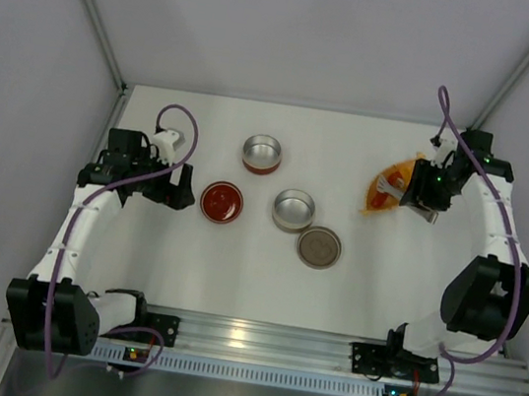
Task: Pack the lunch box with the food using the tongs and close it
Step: Pick up the fake food from the plate.
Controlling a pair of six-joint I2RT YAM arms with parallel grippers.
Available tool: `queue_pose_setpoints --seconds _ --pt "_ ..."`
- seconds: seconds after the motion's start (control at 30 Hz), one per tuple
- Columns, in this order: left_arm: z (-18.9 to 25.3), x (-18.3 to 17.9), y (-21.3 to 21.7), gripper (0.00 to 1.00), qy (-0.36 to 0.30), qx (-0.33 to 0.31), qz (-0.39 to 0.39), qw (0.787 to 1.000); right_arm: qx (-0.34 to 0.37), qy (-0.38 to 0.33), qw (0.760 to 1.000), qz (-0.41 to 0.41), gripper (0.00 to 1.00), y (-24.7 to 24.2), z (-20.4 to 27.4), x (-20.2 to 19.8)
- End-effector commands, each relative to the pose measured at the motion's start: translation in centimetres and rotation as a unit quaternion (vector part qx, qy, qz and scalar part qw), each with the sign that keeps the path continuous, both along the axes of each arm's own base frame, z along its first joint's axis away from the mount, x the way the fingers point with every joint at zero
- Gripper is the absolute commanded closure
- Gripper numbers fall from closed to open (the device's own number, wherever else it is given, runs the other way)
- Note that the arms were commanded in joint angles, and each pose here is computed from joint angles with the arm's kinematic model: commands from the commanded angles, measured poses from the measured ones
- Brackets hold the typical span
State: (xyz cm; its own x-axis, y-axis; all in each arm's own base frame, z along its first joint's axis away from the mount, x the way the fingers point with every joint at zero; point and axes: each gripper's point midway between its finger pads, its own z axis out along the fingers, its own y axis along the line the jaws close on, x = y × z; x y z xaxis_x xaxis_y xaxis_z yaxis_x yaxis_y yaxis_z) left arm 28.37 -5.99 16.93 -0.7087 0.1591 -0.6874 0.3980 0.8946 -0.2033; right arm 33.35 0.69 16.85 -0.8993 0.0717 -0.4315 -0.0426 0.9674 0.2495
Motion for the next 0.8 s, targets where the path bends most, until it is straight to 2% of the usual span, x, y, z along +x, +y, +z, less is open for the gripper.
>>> queue_pose_setpoints --seconds 0.0,0.77 --pt "1.0 0.6 0.0 0.02 -0.031 0.000 -0.001 1.000 -0.004 -0.018 1.000 -0.006 0.54 0.4 0.1 1.5" --pt "-0.5 0.3 0.5 0.02 -0.032 0.019 0.000 0.999 0.020 0.033 0.999 -0.002 0.56 1.0 -3.2 2.3"
